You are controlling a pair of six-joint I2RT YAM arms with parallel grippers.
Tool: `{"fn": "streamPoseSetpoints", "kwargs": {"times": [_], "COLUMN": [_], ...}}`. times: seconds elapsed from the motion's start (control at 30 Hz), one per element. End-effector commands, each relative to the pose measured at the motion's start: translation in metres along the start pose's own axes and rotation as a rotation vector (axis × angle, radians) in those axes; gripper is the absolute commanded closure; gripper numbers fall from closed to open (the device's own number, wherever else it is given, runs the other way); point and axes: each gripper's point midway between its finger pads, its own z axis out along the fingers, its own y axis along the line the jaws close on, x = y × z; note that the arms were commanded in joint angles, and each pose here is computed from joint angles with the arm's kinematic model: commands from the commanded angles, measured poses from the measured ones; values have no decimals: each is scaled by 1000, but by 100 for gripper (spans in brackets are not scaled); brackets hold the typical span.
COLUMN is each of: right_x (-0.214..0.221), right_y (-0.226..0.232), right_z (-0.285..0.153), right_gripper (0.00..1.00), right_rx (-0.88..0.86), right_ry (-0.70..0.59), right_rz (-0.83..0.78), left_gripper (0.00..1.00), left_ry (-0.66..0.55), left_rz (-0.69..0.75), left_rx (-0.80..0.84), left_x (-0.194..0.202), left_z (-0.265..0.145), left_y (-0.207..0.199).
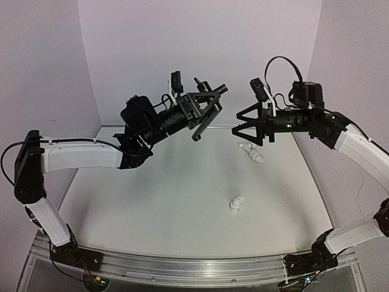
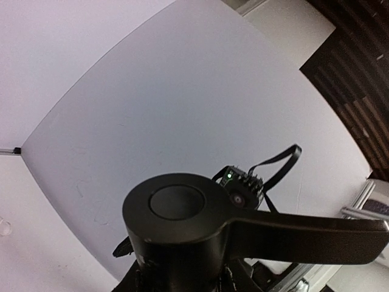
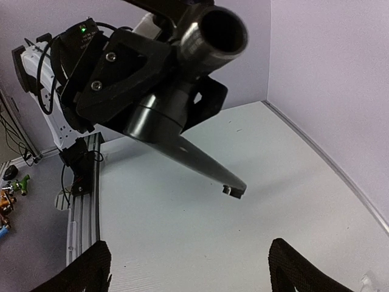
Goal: Install the water faucets
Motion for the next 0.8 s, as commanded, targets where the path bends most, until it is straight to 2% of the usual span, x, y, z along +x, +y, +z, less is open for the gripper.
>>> {"fn": "streamPoseSetpoints", "kwargs": {"times": [0.0,0.17,0.43,0.53,0.77], "right_x": [-21,-29,-25,-22,-13], "right_y": [-5,10,20,25,39], "right_z": [15,27,23,20,19], "right_gripper": [16,19,23,34,56], "right_rx": [26,-74,-108,-130,-205], "right_ry": [-76,-101,-70,-53,-51], "right_rz": [-130,-211,-356,-381,-374], "left_gripper": [100,100,100,100,100], "left_ry": [-226,-195,-29,15,28], "left_rz": [-132,-239,-350,-381,-451], "left_rx": [244,377,496,514,601], "left_x": [-57,-57,-41,-37,-38], "left_z": [1,11,18,17,13], "left_y": [-63,-77,-100,-106,-116]}}
